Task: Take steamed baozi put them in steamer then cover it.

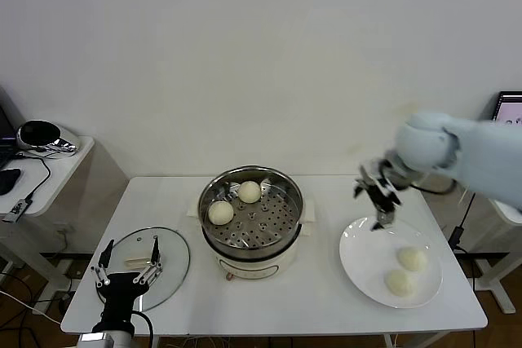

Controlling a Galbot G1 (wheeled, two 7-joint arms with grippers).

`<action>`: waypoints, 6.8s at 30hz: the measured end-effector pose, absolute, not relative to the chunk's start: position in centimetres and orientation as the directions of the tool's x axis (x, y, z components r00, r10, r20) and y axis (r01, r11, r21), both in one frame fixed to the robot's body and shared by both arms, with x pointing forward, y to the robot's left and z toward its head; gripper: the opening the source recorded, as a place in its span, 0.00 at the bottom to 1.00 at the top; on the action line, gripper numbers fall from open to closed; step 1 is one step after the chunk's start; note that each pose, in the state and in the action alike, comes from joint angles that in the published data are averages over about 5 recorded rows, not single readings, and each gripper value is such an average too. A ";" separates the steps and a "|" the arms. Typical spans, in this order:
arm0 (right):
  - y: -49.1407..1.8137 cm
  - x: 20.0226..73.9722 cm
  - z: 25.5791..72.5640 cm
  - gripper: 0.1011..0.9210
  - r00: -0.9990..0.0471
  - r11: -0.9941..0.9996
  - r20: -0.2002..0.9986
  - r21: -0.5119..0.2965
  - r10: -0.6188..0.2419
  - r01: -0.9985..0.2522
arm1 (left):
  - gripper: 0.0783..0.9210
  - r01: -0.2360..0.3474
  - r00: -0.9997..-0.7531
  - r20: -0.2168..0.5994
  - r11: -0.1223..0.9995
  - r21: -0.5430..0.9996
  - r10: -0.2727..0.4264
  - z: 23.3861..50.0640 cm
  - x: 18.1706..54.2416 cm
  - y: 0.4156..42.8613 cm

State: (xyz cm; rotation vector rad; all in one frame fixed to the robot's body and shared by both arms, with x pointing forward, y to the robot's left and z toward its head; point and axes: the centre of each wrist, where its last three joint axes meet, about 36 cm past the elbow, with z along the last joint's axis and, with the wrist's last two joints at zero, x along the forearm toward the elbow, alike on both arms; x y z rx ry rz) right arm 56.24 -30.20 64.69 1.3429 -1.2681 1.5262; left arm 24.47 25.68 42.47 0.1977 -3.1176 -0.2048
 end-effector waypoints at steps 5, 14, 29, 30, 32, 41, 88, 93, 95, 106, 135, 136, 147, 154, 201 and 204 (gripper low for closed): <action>-34.1 54.3 61.2 0.88 -0.180 -0.235 0.980 -0.194 -0.080 -0.952 | 0.88 -0.123 -0.992 0.020 0.983 0.139 -0.127 41.9 24.2 25.4; -38.7 50.8 55.6 0.88 -0.150 -0.220 0.987 -0.159 -0.058 -0.962 | 0.88 -0.119 -0.991 0.043 0.980 0.157 -0.127 41.1 23.7 25.0; -40.7 48.9 49.1 0.88 -0.130 -0.207 0.991 -0.133 -0.028 -0.969 | 0.88 -0.130 -0.990 0.039 0.977 0.170 -0.139 41.3 23.5 25.2; -40.7 48.9 48.7 0.88 -0.131 -0.205 0.991 -0.134 -0.030 -0.969 | 0.88 -0.131 -0.989 0.038 0.977 0.170 -0.140 41.3 23.5 25.2; -40.6 49.0 48.1 0.88 -0.135 -0.202 0.990 -0.139 -0.033 -0.970 | 0.88 -0.132 -0.989 0.038 0.977 0.170 -0.141 41.3 23.5 25.2; -40.6 49.7 46.2 0.88 -0.159 -0.182 0.986 -0.164 -0.039 -0.970 | 0.88 -0.136 -0.989 0.036 0.976 0.170 -0.145 41.3 23.5 25.3; -29.5 62.0 66.9 0.62 -0.325 -0.299 0.890 -0.420 -0.319 -0.857 | 0.88 -0.140 -0.990 0.005 0.977 0.159 -0.143 42.1 23.8 25.6; -23.2 63.1 68.6 0.62 -0.299 -0.432 0.881 -0.445 -0.366 -0.784 | 0.88 -0.149 -0.989 -0.004 0.976 0.161 -0.150 42.3 23.9 25.8; -20.6 63.4 68.7 0.62 -0.280 -0.491 0.883 -0.447 -0.378 -0.748 | 0.88 -0.151 -0.988 -0.010 0.975 0.161 -0.152 42.4 23.9 25.8; -9.4 64.2 65.8 0.63 -0.152 -0.780 0.916 -0.395 -0.370 -0.486 | 0.88 -0.167 -0.986 -0.018 0.974 0.153 -0.166 42.8 23.9 26.1; -0.9 61.9 60.0 0.86 -0.033 -0.964 0.976 -0.220 -0.217 -0.148 | 0.88 -0.175 -0.985 -0.025 0.975 0.135 -0.173 42.9 23.9 25.8; -1.0 61.9 60.3 0.87 -0.035 -0.964 0.976 -0.220 -0.217 -0.149 | 0.88 -0.175 -0.985 -0.026 0.975 0.136 -0.173 42.9 23.9 25.9; -6.8 62.6 66.3 0.88 -0.147 -0.913 0.967 -0.248 -0.210 -0.325 | 0.88 -0.158 -0.987 -0.036 0.978 0.137 -0.155 43.1 24.5 25.9; -14.7 61.4 68.5 0.88 -0.232 -0.768 0.953 -0.296 -0.196 -0.568 | 0.88 -0.140 -0.990 -0.037 0.981 0.136 -0.136 43.0 24.9 25.6; -45.7 54.1 46.7 0.88 -0.280 0.051 0.958 -0.283 0.053 -0.958 | 0.88 -0.126 -0.992 0.009 0.980 0.157 -0.129 41.8 24.4 25.4; -45.5 54.5 45.9 0.88 -0.276 0.060 0.960 -0.278 0.047 -0.959 | 0.88 -0.127 -0.991 0.010 0.979 0.157 -0.130 41.8 24.4 25.4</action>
